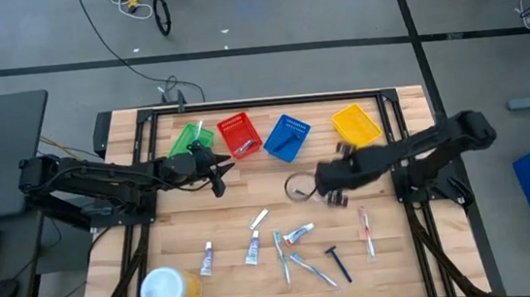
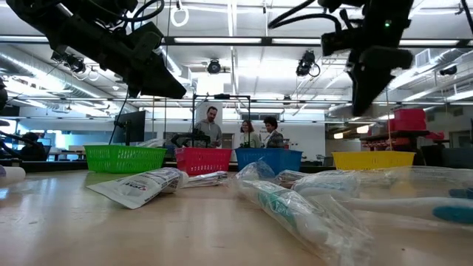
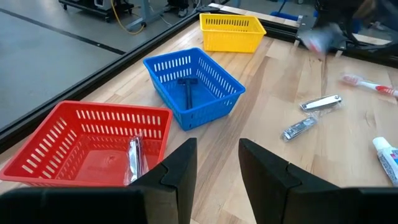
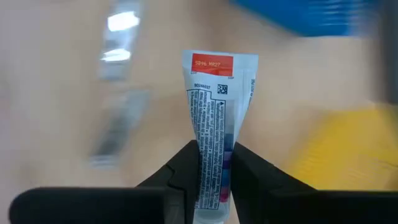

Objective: Pick & Place Travel size toiletries
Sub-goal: Put the toothpaste into the yellow basket

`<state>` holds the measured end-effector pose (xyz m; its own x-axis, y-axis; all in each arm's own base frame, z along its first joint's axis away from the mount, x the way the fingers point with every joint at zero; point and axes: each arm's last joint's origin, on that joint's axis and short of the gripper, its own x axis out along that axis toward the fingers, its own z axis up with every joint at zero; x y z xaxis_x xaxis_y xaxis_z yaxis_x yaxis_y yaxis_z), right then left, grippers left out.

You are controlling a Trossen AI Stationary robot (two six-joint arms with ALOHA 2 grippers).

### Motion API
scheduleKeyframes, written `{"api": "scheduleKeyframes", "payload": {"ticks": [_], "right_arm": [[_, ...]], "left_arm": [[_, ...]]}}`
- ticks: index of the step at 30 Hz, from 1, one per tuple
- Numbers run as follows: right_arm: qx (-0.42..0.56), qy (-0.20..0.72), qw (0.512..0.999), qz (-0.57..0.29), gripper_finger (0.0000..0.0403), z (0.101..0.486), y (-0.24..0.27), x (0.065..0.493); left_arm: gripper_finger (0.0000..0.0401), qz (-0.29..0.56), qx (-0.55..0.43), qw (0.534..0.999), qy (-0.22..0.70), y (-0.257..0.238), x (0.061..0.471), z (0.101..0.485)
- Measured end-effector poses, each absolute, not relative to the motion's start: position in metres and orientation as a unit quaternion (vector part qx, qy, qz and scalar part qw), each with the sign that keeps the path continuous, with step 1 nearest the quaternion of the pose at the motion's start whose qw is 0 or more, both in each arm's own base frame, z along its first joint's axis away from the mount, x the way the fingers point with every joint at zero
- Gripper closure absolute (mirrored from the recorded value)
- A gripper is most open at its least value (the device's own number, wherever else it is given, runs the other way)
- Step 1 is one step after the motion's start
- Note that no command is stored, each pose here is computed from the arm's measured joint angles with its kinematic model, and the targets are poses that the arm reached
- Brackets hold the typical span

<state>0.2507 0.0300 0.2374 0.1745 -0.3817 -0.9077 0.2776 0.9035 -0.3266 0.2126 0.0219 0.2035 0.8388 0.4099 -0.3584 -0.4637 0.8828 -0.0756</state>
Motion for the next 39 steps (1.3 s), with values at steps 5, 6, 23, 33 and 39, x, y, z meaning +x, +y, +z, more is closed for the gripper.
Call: {"api": "scheduleKeyframes", "payload": {"ticks": [5,6,23,33,39], "right_arm": [[-0.074,0.565,0.753,-0.328,0.0316,0.258,-0.004,0.228],[-0.071,0.560,0.749,-0.346,0.0316,0.259,-0.012,0.224],[0.072,0.519,0.698,-0.488,0.0316,0.191,-0.124,0.178],[0.086,0.488,0.724,-0.479,0.0310,0.163,-0.143,0.162],[0.098,0.502,0.716,-0.475,0.0282,0.153,-0.142,0.153]], "left_arm": [[0.0275,0.229,-0.080,0.956,0.167,0.022,0.213,0.204],[0.0275,0.230,-0.080,0.956,0.167,0.022,0.213,0.204],[0.0275,0.232,-0.080,0.955,0.164,0.022,0.213,0.204],[0.0275,0.234,-0.089,0.955,0.161,0.022,0.213,0.204],[0.0275,0.234,-0.089,0.955,0.161,0.022,0.213,0.204]]}}
